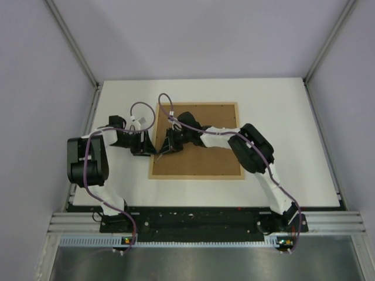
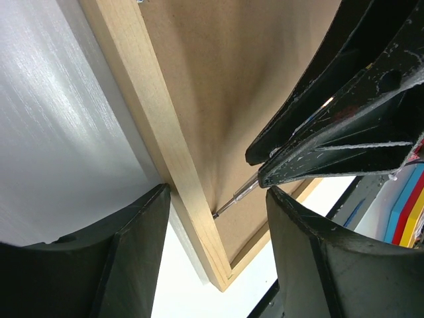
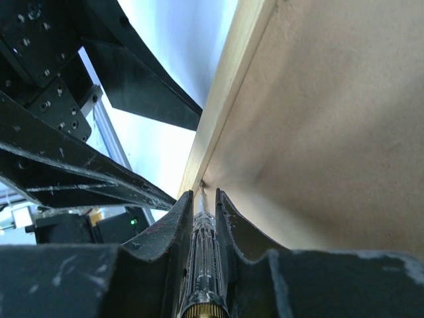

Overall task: Take the photo out of the frame
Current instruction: Release the photo frame item from the photo frame.

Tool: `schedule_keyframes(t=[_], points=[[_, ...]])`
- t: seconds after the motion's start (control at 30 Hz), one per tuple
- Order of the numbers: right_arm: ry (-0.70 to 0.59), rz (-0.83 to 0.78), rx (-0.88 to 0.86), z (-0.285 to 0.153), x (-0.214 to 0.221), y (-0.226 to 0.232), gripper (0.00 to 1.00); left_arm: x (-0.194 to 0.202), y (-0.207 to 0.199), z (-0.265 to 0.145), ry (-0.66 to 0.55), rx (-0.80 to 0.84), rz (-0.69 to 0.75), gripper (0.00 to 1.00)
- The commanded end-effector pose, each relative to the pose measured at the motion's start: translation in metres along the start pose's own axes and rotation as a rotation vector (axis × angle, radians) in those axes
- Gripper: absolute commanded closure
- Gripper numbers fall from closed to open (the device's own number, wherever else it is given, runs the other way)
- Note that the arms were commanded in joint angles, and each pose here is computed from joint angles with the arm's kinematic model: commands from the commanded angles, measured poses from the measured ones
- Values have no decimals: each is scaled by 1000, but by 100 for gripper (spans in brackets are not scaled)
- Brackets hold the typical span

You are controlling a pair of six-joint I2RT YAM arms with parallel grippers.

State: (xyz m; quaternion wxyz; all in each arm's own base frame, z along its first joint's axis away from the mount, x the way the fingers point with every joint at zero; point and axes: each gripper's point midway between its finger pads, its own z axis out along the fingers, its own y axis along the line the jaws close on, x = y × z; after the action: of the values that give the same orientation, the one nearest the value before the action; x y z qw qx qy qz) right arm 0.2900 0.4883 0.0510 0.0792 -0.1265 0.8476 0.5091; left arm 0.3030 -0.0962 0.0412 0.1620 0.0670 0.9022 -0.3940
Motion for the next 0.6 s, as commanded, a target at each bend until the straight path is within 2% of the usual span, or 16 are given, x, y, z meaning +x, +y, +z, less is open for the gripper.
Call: schedule_keyframes(t=[0.0,0.1,0.27,0.4,0.57], points=[[10,-77,27,21,6,20,100,-3,-26,3,-1,111,7,36],[-14,-83,49,22,-3,23,100,-3,-27,3,-5,117,10,32],[-19,-70,108,19,-6,20,100,-8,-31,-3,-21,142,12,14],[-28,-68,128,14,-6,20,100,-15,-31,-16,-64,185,-8,4],[-41,-47,157,12,-7,15,100,-23,-20,-40,-136,210,-61,1]])
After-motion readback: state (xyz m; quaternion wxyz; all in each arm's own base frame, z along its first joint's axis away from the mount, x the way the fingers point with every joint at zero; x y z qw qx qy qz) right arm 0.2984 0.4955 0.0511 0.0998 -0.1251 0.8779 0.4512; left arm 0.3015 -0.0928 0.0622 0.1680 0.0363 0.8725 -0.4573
